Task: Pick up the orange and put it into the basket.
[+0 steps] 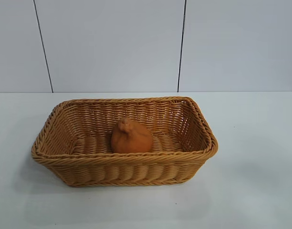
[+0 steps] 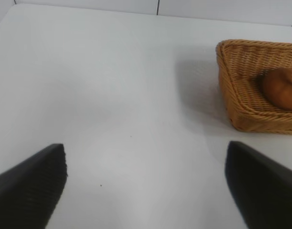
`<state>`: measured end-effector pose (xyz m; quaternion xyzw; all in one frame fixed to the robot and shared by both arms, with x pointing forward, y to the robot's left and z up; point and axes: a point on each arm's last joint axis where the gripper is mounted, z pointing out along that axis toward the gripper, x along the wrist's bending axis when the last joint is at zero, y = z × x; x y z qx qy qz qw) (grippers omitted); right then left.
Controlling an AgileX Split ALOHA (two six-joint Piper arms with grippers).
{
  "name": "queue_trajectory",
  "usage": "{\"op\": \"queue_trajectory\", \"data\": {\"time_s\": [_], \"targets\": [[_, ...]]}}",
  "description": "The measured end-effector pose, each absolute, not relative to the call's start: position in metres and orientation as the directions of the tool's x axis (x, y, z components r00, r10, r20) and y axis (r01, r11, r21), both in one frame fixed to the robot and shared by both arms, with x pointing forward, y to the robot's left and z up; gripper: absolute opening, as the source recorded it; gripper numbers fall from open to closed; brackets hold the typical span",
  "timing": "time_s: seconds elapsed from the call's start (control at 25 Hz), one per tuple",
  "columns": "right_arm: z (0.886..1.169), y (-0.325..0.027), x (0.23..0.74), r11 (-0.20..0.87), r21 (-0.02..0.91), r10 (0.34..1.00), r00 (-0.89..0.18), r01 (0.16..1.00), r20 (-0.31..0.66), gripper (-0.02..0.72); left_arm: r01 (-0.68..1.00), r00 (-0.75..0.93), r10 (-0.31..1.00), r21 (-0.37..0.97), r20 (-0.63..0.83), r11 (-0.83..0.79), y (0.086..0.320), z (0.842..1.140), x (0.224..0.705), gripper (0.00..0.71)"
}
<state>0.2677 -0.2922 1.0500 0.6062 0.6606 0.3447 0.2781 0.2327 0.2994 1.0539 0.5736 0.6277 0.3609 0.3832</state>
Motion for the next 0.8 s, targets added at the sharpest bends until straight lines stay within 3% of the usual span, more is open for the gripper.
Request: {"op": "queue_trajectory", "data": {"time_s": [0.64, 0.8], "targets": [[1.0501, -0.2925, 0.2676, 0.018, 0.794, 0.994, -0.098, 0.608, 0.052, 0.674, 0.443, -0.049, 0.997, 0.893, -0.066, 0.081, 0.2995, 1.0539, 0.2327, 0.644], [1.0516, -0.2940, 0.2592, -0.007, 0.828, 0.997, -0.065, 0.561, 0.052, 0.674, 0.443, -0.049, 0.997, 0.893, -0.066, 0.081, 0.2995, 1.0539, 0.2327, 0.644]]}}
